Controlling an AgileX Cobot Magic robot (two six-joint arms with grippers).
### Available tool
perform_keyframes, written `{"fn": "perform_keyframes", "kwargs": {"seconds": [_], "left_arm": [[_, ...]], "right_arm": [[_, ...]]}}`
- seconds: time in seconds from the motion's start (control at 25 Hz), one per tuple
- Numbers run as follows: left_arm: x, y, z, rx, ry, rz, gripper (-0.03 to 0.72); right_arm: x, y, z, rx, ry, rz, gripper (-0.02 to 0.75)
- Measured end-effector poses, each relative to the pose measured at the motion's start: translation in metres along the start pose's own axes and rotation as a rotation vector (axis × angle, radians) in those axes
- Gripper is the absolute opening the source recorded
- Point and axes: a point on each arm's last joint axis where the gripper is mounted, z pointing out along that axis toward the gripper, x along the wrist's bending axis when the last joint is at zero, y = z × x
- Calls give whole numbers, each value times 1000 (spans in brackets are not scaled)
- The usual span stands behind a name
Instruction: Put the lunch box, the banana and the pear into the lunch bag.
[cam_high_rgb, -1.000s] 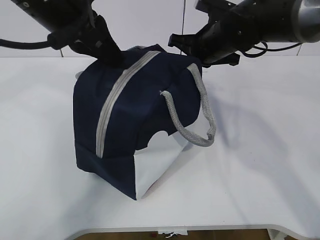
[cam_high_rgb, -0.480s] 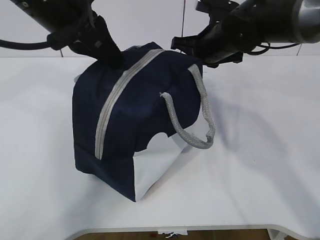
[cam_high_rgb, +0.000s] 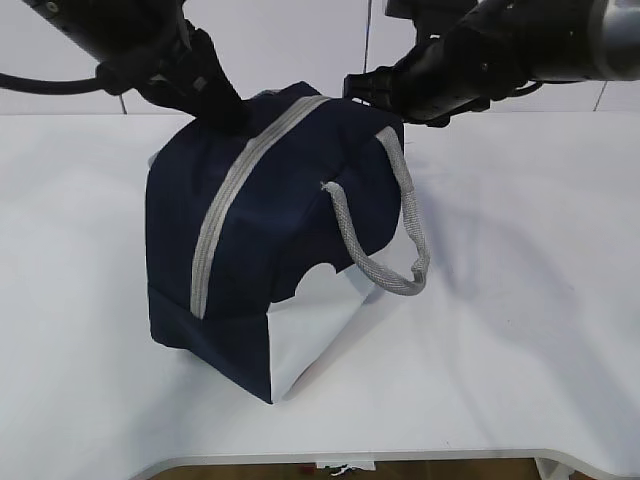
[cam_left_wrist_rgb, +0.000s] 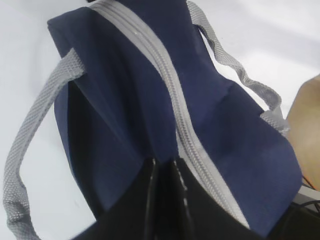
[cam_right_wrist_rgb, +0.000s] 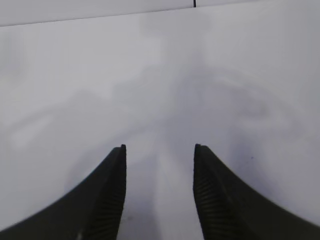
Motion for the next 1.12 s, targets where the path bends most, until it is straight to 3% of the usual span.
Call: {"fn": "perform_keyframes", "kwargs": {"seconds": [0.2,0.36,0.52,0.76,0.92,1.12], "left_arm": [[1,1,0,-17,12,-44,74],[1,4,-3,-41,25,-85,162],[1,6,-5,-57,32,-120,244],[3,15,-20,-52,72,-176,266],[2,15,-35,33,111,-214,267],[6,8,-44,123,170,-260,267]], "right_arm": [[-2,14,-18,-56,-25,-161,354],[-6,22,-32,-60,-78,-257,354],[-12,27,-48,-31,-136,-302,354],[-24,28,-76,84,-238,-360,354],[-26,25,-96,177,-232,-331,354],[-13,25,-126,339,-109,-200,354]]}}
